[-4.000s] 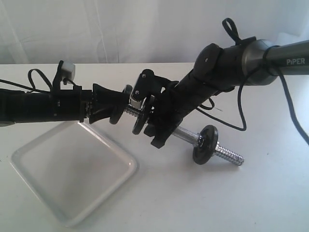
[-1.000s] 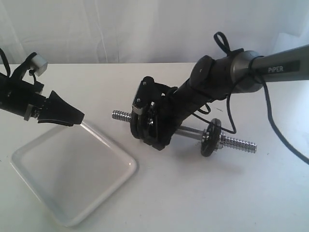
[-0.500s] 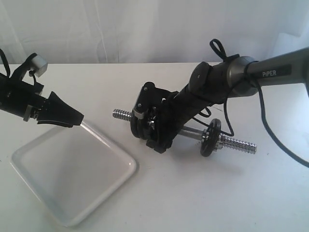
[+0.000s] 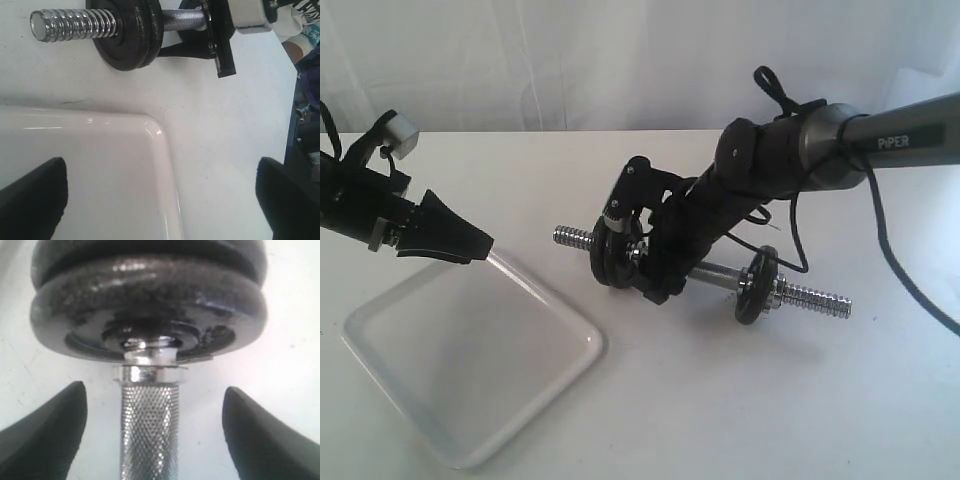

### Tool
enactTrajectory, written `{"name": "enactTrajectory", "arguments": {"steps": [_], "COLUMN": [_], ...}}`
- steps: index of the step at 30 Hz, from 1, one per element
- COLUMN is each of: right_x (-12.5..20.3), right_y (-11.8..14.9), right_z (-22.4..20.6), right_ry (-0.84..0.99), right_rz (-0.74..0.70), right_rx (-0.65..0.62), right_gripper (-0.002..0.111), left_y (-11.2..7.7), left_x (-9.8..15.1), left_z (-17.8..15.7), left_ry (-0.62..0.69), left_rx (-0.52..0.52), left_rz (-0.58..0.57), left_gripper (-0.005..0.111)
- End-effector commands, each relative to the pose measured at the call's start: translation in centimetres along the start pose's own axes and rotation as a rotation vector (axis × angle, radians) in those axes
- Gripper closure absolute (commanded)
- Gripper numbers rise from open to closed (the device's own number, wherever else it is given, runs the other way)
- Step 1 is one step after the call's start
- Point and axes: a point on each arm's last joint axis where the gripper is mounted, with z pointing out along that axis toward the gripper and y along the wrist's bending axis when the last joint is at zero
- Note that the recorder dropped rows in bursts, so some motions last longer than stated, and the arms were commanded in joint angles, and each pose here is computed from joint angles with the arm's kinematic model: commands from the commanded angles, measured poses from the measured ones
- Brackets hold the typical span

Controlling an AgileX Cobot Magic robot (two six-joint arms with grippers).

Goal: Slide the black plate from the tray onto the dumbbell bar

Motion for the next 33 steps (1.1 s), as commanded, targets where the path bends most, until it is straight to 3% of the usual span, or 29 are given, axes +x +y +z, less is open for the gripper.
{"name": "enactTrajectory", "arguments": {"steps": [1,7,10,14,17,18,21,22,27,33], "right_x": [-0.7,-1.2,-1.7,-2.4,-2.8,-2.8,-2.6,-2.4,-0.7,2.9], "right_y": [-0.2,0.0,-0.1,-0.1,-0.1,-0.1,-0.1,-0.2,-0.8,-2.6], "right_z": [-1.7,-3.3,-4.5,-6.7,-8.4,-9.1,-10.7,-11.2,-13.1,-14.8], "right_ry": [-0.014,-0.022,-0.04,-0.067,-0.077,-0.072,-0.033,-0.01,0.102,0.238], "right_rz": [-0.003,0.012,0.108,0.228,0.261,0.26,0.288,0.316,0.493,0.761], "right_rx": [0.006,-0.01,0.0,0.017,0.029,0.039,0.076,0.09,0.105,0.088], "right_gripper": [0.038,0.038,0.038,0.047,0.068,0.077,0.105,0.108,0.108,0.108], "left_y": [-0.4,-0.3,-0.2,-0.3,-0.5,-0.6,-0.8,-0.8,-1.3,-3.2], "left_x": [-0.3,-0.3,-0.6,-1.4,-2.0,-2.3,-2.6,-2.7,-2.7,-1.9], "left_z": [-0.4,-0.4,-0.6,-1.5,-2.3,-2.7,-3.5,-3.7,-5.6,-7.9], "left_ry": [-0.015,-0.013,0.002,0.07,0.133,0.162,0.195,0.201,0.19,0.244], "left_rx": [0.01,-0.007,-0.022,-0.073,-0.116,-0.136,-0.199,-0.241,-0.551,-0.759], "left_rz": [0.007,-0.025,-0.054,-0.091,-0.196,-0.227,-0.315,-0.334,-0.447,-0.552], "left_gripper": [0.002,0.002,0.012,0.055,0.101,0.106,0.107,0.107,0.107,0.107]}}
